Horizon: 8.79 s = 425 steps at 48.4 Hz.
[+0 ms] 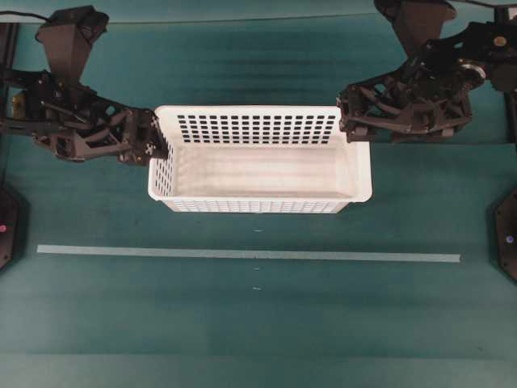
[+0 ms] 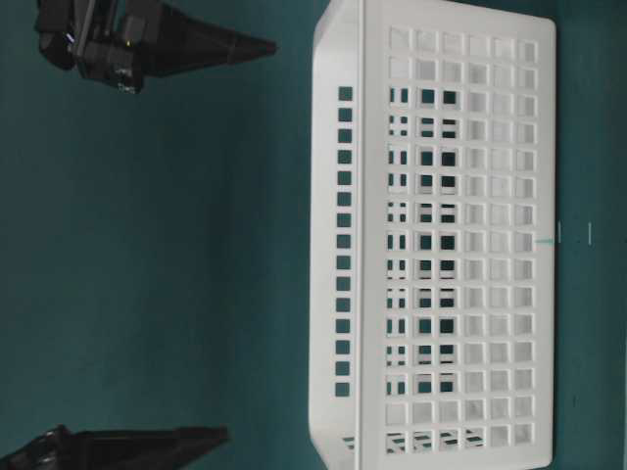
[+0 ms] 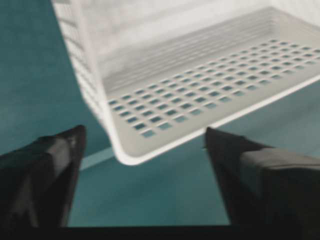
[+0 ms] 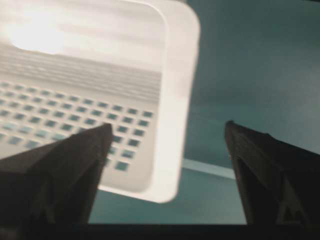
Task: Lift the white basket with both hands.
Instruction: 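Lower both open grippers over the basket's left and right rims, then close both grippers on the basket's end rims, then lift the basket with both grippers and pull it toward the front, then open both grippers, releasing the basket, and raise the arms away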
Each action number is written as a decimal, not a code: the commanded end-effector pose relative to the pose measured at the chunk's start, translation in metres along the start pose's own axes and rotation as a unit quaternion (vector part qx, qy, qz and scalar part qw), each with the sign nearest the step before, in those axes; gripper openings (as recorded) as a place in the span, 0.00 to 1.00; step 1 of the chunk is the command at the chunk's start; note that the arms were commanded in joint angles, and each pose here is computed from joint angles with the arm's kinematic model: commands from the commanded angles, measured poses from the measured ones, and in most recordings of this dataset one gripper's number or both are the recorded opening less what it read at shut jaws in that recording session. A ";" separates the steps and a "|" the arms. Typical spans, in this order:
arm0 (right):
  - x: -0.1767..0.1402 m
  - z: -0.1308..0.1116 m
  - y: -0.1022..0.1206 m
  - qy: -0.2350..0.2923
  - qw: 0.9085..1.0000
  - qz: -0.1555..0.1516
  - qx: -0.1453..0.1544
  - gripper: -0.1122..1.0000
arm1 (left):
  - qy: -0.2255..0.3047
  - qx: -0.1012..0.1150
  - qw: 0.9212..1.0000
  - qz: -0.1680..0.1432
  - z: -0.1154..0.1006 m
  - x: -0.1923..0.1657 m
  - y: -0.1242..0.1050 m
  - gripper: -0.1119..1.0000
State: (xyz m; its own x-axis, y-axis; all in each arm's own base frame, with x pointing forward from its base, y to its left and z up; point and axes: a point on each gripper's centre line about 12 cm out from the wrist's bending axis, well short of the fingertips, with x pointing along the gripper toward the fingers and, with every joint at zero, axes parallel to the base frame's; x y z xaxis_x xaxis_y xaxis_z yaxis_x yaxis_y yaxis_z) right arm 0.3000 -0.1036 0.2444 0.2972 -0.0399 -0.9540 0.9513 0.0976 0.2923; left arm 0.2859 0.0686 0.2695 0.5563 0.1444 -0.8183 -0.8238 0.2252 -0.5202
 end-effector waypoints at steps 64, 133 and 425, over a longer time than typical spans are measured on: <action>0.095 -0.012 -0.011 0.001 0.999 -0.018 0.048 0.93 | 0.028 -0.011 0.996 0.081 -0.003 0.102 0.027 0.95; 0.083 -0.018 0.001 0.002 0.999 -0.004 0.035 0.24 | 0.017 -0.002 0.999 0.036 -0.004 0.089 0.004 0.13; -0.111 -0.108 0.011 -0.334 0.687 0.466 -0.446 0.97 | -0.139 0.355 0.860 -0.339 -0.070 -0.124 0.026 0.90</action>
State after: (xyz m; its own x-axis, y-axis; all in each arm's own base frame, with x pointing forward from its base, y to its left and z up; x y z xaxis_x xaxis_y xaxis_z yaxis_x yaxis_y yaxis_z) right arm 0.2747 0.0089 0.3346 0.9932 0.0323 -0.1117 0.0104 0.9321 0.3619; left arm 0.1899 -0.0110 0.3285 0.9556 -0.0509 -0.2901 -0.1077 0.8565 -0.5048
